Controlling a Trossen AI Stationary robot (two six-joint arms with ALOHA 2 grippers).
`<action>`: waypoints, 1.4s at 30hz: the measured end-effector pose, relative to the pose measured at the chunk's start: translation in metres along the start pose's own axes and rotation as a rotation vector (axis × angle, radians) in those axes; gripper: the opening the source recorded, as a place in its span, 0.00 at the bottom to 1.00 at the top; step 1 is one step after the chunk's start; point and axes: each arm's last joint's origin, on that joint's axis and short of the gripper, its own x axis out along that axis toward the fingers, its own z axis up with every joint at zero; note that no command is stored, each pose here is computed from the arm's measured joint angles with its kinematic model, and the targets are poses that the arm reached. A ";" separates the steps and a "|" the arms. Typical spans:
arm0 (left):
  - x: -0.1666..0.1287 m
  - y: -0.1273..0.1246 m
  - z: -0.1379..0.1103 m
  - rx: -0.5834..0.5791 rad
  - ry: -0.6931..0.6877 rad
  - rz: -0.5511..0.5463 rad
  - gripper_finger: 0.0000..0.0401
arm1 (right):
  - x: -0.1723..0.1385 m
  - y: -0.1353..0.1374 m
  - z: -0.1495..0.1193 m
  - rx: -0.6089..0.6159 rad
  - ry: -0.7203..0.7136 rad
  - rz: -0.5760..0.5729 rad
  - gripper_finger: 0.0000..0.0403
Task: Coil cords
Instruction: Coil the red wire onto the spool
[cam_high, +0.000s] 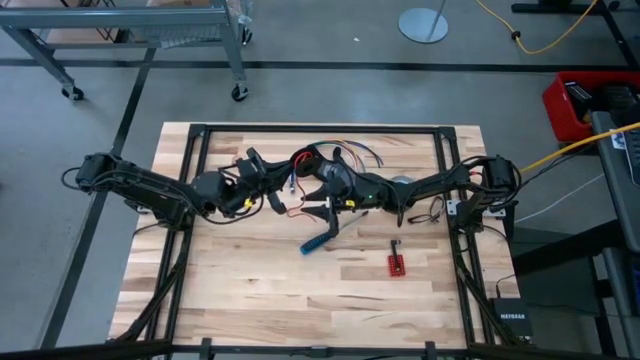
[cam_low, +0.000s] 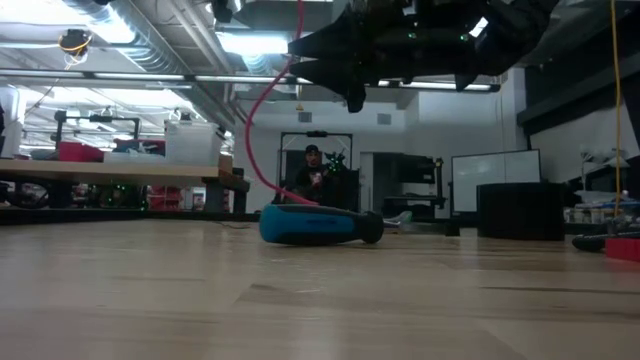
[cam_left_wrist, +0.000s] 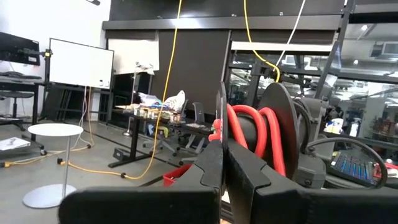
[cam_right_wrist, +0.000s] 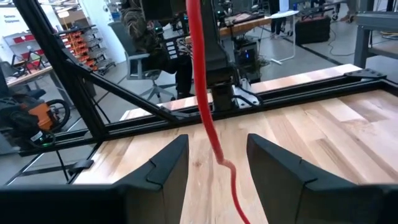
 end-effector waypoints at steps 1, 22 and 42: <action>0.000 0.000 0.000 0.000 0.000 0.000 0.00 | 0.000 0.000 0.000 -0.001 -0.005 0.001 0.42; 0.000 0.000 0.000 0.000 0.000 0.000 0.00 | 0.000 -0.001 0.001 -0.001 -0.010 -0.001 0.21; -0.002 0.001 0.001 0.028 0.031 0.001 0.00 | -0.007 -0.003 0.003 0.011 0.051 -0.147 0.01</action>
